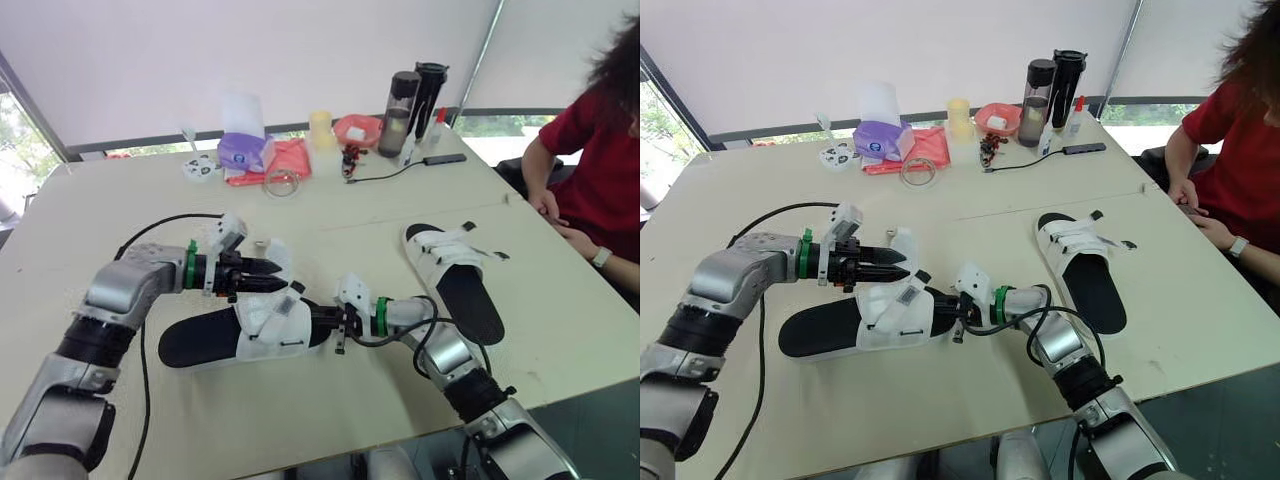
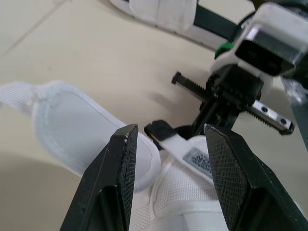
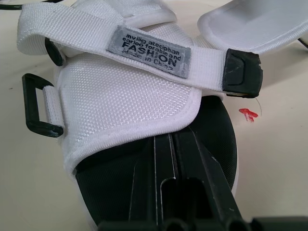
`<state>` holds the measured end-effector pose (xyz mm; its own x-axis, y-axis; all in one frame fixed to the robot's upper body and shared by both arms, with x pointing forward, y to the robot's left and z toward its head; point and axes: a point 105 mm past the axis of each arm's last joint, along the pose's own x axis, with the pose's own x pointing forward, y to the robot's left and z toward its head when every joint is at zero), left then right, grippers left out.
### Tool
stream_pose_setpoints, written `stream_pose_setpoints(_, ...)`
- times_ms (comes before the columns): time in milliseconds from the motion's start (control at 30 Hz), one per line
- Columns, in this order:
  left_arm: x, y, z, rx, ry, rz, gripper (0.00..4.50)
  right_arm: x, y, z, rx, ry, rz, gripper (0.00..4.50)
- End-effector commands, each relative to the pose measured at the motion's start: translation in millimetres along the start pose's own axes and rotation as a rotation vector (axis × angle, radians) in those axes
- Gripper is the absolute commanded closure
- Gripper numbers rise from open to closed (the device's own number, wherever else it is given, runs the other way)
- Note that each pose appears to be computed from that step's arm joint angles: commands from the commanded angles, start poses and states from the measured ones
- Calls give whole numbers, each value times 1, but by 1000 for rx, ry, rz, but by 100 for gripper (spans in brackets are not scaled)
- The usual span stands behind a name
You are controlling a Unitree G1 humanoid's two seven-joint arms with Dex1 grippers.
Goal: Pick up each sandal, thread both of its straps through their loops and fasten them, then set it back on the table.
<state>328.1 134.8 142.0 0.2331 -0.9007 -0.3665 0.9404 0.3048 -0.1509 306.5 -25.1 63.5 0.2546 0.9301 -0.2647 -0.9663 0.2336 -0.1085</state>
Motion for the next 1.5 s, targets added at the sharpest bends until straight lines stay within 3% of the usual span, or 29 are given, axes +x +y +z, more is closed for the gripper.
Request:
stream_pose_setpoints(33, -1, -1, 4, 25, 42, -54, 226, -10, 2, -59, 113, 203, -73, 450)
stream_pose_setpoints(167, -2, -4, 6, 11, 44, -93, 226, -10, 2, -59, 114, 201, -78, 450)
stream_pose_setpoints(267, -1, -6, 1, 31, 89, -111, 138, -9, 3, -58, 117, 194, -85, 450)
stream_pose_setpoints(367, 3, -4, -4, 23, 131, -101, 5, -8, 3, -58, 117, 189, -88, 450)
stream_pose_setpoints(833, 22, -16, 3, -16, 121, -222, 1, -7, 0, -57, 115, 185, -100, 450)
stream_pose_setpoints(1100, 33, -6, -14, -22, 218, -171, 1, -7, -2, -56, 114, 185, -113, 450)
stream_pose_setpoints(1433, 41, -12, -6, -90, 142, -229, 1, -6, -5, -56, 111, 181, -124, 450)
stream_pose_setpoints(1500, 43, -11, -4, -111, 127, -224, 54, -5, -6, -55, 110, 181, -126, 450)
